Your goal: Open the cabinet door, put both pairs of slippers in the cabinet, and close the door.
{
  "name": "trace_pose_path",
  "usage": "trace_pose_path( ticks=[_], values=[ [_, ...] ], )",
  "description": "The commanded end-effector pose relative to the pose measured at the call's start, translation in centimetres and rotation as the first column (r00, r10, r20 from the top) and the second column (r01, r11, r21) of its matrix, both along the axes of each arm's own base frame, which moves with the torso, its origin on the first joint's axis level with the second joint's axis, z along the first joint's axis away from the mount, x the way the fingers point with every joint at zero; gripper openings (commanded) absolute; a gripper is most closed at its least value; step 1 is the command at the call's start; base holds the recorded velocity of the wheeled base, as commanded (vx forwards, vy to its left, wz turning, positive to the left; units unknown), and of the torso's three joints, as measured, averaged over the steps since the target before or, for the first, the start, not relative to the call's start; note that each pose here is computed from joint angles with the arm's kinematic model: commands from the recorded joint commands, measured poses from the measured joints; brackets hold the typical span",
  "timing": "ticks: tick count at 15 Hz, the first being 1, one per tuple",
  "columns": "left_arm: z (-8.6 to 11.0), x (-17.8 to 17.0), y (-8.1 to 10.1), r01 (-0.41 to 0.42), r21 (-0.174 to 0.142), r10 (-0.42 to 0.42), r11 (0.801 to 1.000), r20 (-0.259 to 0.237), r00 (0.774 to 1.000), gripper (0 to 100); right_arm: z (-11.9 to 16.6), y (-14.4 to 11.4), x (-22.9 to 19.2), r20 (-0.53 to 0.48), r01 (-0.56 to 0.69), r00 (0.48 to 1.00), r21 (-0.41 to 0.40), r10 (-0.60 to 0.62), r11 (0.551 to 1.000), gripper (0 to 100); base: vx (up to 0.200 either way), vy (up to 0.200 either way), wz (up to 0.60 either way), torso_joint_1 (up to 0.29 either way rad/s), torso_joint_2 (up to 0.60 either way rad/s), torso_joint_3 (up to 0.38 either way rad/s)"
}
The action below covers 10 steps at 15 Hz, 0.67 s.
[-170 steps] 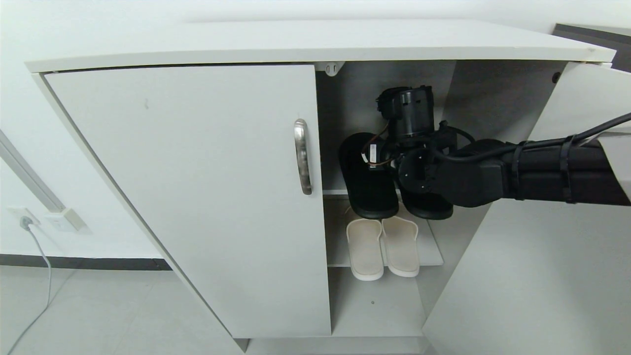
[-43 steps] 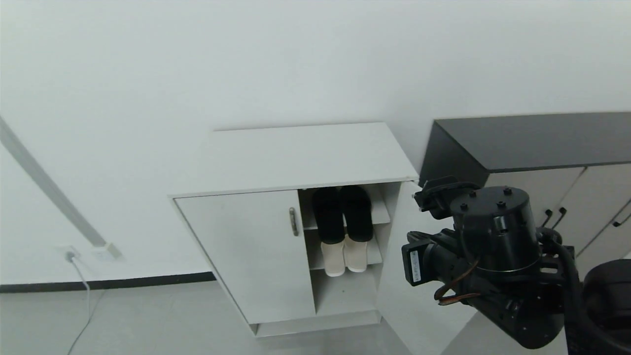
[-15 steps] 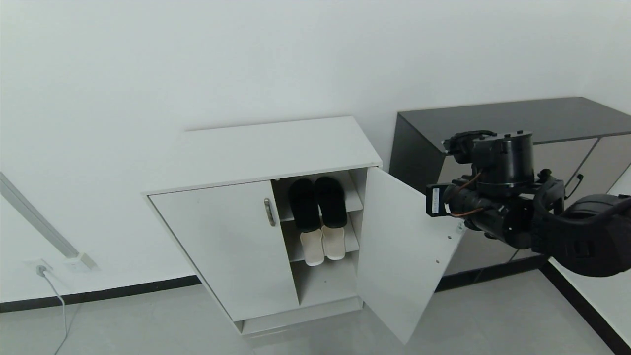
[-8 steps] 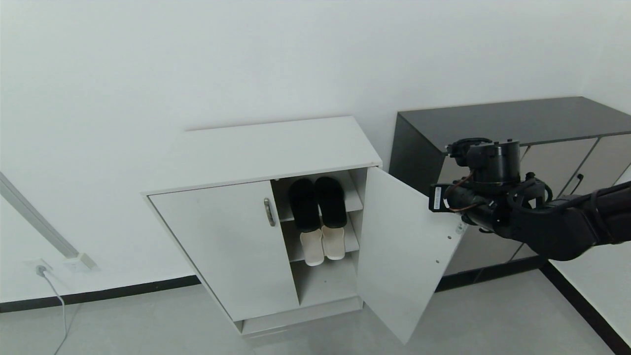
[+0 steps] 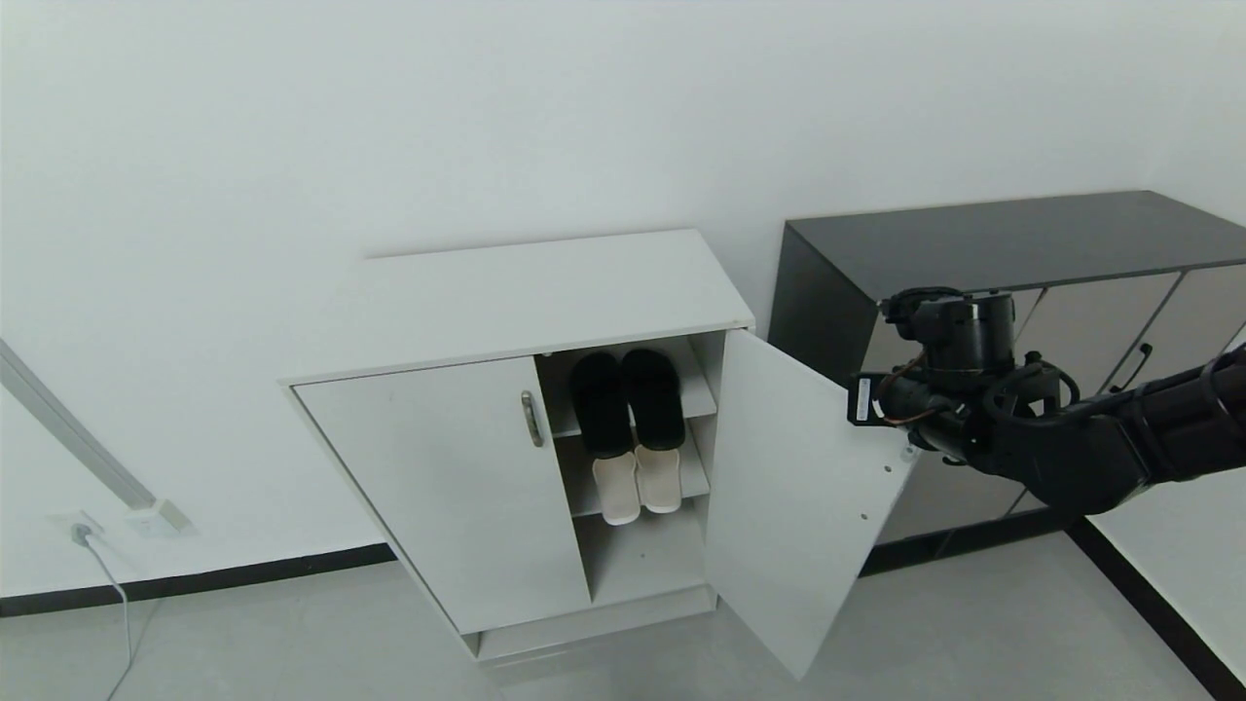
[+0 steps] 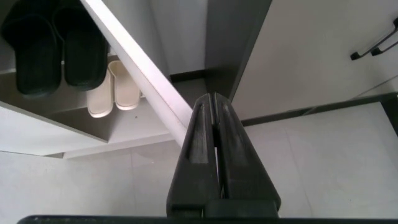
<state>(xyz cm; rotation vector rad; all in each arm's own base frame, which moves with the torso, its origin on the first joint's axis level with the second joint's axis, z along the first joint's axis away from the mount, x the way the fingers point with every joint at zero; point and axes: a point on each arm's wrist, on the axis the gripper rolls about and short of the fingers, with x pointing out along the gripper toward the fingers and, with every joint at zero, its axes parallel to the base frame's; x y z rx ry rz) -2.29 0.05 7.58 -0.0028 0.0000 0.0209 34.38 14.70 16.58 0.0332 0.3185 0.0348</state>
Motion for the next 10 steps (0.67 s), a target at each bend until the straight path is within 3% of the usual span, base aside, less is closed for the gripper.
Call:
trace_pose_path(
  ticks=[1, 10],
  values=[
    [0.0, 0.0, 0.0, -0.001, 0.0, 0.001, 1.0, 0.0, 1.0, 0, -0.31, 0.02, 0.1, -0.008, 0.0, 1.0, -0.004, 0.0, 1.0, 0, 0.0, 0.0, 0.0, 0.0, 0.0, 0.0],
    [0.0, 0.0, 0.0, -0.001, 0.0, 0.001, 1.0, 0.0, 1.0, 0, -0.77, 0.08, 0.23, -0.021, 0.0, 1.0, -0.011, 0.0, 1.0, 0, 0.0, 0.0, 0.0, 0.0, 0.0, 0.0]
  ],
)
